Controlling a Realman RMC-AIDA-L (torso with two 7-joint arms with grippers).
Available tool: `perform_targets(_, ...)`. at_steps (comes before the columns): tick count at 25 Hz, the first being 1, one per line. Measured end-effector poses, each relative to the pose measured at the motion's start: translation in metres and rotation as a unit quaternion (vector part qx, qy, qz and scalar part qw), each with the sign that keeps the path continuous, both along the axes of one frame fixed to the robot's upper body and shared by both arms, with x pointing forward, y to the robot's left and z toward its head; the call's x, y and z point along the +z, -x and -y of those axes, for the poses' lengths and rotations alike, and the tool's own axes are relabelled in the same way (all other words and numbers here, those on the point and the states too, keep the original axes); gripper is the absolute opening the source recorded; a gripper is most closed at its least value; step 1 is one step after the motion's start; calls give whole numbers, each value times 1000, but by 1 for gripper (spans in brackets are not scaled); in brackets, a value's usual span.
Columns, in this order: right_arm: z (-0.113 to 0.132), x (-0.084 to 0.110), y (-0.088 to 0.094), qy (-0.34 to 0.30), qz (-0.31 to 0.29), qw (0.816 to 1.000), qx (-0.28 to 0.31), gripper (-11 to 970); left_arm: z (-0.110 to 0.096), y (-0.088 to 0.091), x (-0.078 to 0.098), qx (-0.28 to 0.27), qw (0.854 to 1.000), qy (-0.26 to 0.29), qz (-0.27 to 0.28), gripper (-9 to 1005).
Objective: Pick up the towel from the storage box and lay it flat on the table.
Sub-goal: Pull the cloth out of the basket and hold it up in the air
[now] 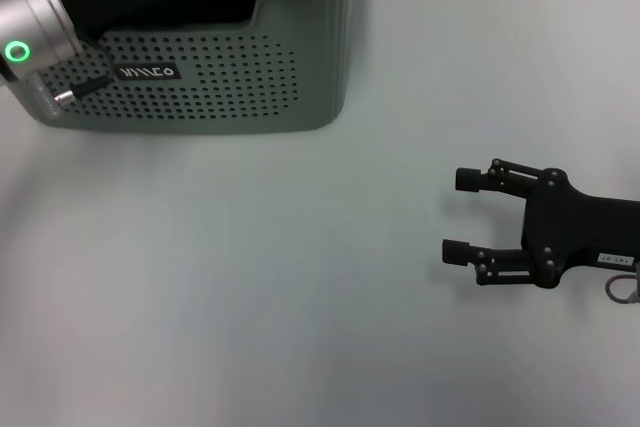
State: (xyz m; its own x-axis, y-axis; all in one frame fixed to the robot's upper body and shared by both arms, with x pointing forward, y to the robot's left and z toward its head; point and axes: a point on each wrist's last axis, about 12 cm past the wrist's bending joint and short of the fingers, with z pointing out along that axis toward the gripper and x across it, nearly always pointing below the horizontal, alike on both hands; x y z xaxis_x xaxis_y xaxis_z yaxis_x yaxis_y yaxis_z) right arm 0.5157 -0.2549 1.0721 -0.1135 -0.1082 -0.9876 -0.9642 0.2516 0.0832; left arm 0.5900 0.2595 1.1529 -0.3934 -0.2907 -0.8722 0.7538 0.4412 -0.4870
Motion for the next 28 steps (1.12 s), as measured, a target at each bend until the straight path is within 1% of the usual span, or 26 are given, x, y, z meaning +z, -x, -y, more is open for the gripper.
perform_targets(5, 3, 1, -1, -7, 11, 1000, -15, 815, -3, 10, 4, -12, 999, 28, 35, 159)
perform_targets(7, 5, 2, -1, -15, 21, 999, -27, 814, -3, 17, 8, -35, 997, 40, 64, 135)
perform_targets(9, 7, 4, -2, -29, 36, 998, -42, 813, 0, 27, 16, -80, 990, 49, 109, 111)
perform_targets(11, 8, 7, -2, -47, 50, 996, -57, 811, 1, 39, 23, -128, 977, 62, 157, 88)
perform_targets(12, 9, 8, -3, -57, 57, 995, -65, 811, 1, 48, 30, -161, 964, 78, 195, 76)
perform_targets(14, 11, 13, -4, -77, 73, 991, -81, 810, 1, 57, 35, -190, 950, 90, 232, 59)
perform_targets(16, 13, 17, -4, -94, 92, 987, -90, 808, 3, 64, 39, -229, 933, 79, 267, 50)
perform_targets(18, 14, 20, -3, -106, 115, 983, -96, 807, 8, 67, 41, -267, 922, 60, 276, 41)
perform_targets(19, 14, 20, -3, -109, 123, 981, -98, 807, 11, 69, 42, -293, 913, 51, 279, 36)
perform_targets(21, 13, 22, -4, -112, 135, 979, -100, 805, 14, 72, 44, -319, 905, 49, 279, 36)
perform_targets(22, 12, 22, -4, -111, 141, 979, -99, 805, 14, 72, 44, -325, 903, 51, 278, 36)
perform_targets(28, 7, 26, -4, -114, 163, 977, -77, 801, 7, 72, 43, -299, 911, 62, 278, 36)
